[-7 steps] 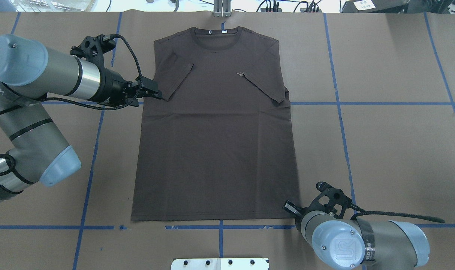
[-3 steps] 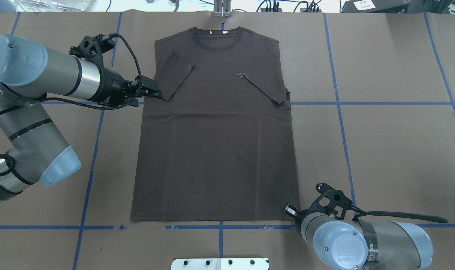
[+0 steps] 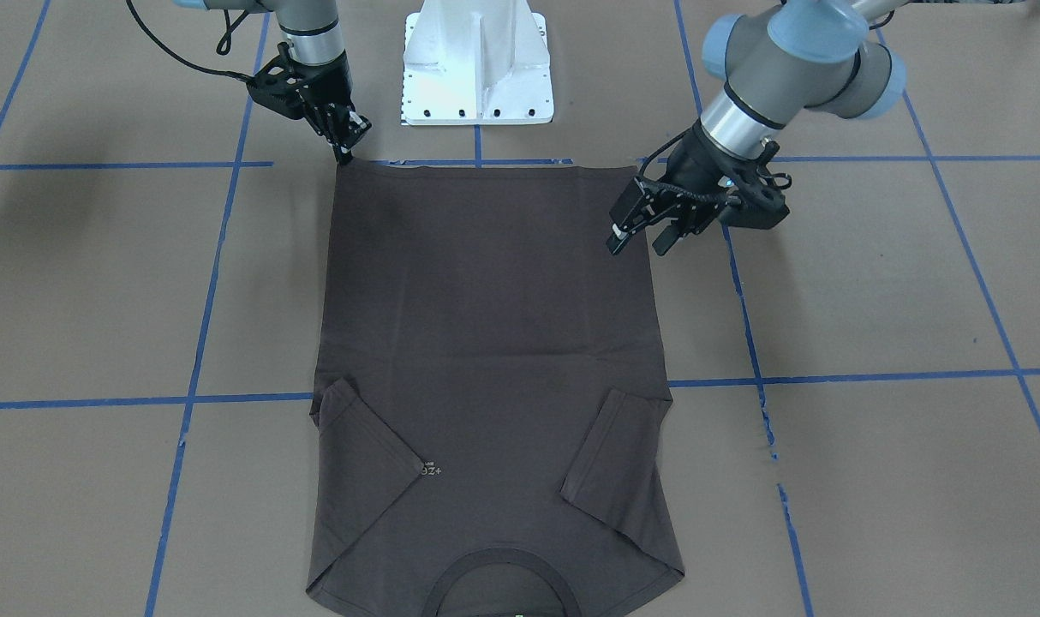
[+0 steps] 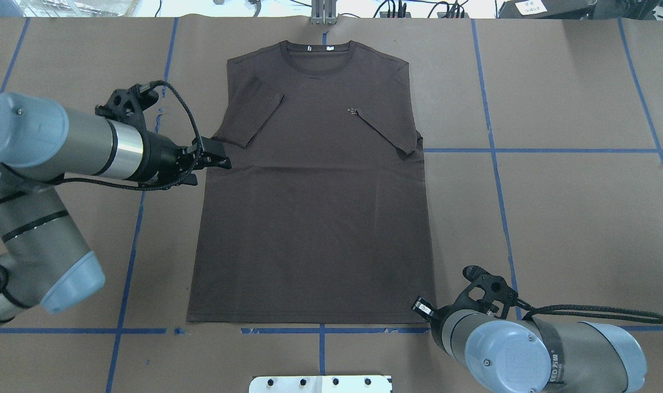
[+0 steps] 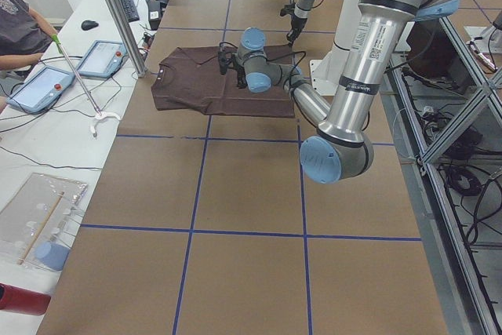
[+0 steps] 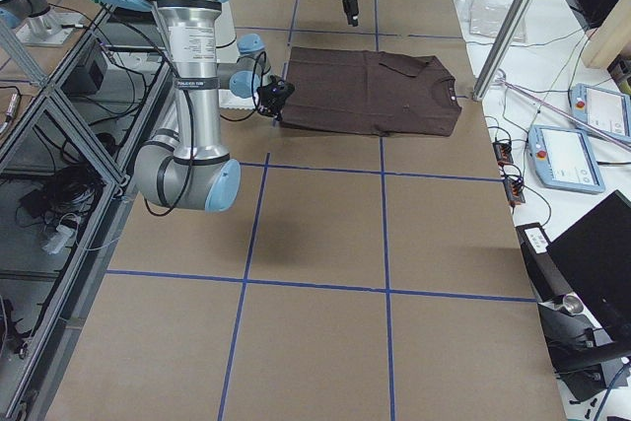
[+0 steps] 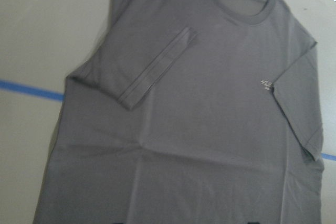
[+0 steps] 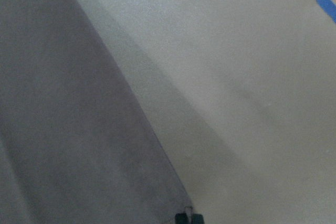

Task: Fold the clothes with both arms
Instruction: 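Move the right gripper to the hem corner nearest the robot while the left gripper follows, then grasp both hem corners nearest the robot with the left and right grippers, then lift the hem with both grippers and fold it toward the collar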

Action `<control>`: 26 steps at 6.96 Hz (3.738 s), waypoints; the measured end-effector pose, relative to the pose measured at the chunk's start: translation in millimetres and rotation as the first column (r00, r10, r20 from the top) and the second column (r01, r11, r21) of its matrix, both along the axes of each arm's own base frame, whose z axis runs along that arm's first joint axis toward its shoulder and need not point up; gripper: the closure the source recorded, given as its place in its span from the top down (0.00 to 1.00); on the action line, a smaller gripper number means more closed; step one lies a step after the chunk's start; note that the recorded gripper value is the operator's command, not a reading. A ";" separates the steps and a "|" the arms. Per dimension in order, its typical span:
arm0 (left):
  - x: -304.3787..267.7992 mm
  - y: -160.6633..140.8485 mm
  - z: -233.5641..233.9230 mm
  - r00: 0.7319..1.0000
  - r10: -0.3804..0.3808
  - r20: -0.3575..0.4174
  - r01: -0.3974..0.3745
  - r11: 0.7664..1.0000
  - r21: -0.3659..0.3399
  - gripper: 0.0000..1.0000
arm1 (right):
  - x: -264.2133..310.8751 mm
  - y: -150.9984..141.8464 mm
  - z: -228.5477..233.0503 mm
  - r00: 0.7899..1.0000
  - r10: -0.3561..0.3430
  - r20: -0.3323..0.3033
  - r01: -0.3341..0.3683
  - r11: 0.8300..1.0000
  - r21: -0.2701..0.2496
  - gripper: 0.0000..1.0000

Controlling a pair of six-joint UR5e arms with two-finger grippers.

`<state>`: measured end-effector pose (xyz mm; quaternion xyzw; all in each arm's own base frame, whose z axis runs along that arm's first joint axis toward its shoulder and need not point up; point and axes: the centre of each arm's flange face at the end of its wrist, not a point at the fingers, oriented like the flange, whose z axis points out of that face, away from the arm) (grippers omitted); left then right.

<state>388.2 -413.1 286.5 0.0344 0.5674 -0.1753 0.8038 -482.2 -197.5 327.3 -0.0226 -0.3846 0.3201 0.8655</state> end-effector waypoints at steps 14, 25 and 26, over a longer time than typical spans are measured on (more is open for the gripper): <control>84.5 173.8 83.5 0.946 0.152 0.287 -0.090 0.972 -0.217 0.66 | 2.2 -0.5 -1.6 1.000 -0.004 0.002 0.004 1.000 0.004 0.00; 61.1 192.3 52.6 0.955 0.179 0.236 -0.132 0.970 -0.202 0.00 | 18.9 5.3 -8.3 1.000 -0.013 0.011 0.013 1.000 0.005 0.00; 44.4 203.8 33.3 0.958 0.193 0.211 -0.149 0.967 -0.207 0.00 | 41.7 24.4 -16.2 0.999 -0.050 0.013 0.050 0.999 0.004 0.00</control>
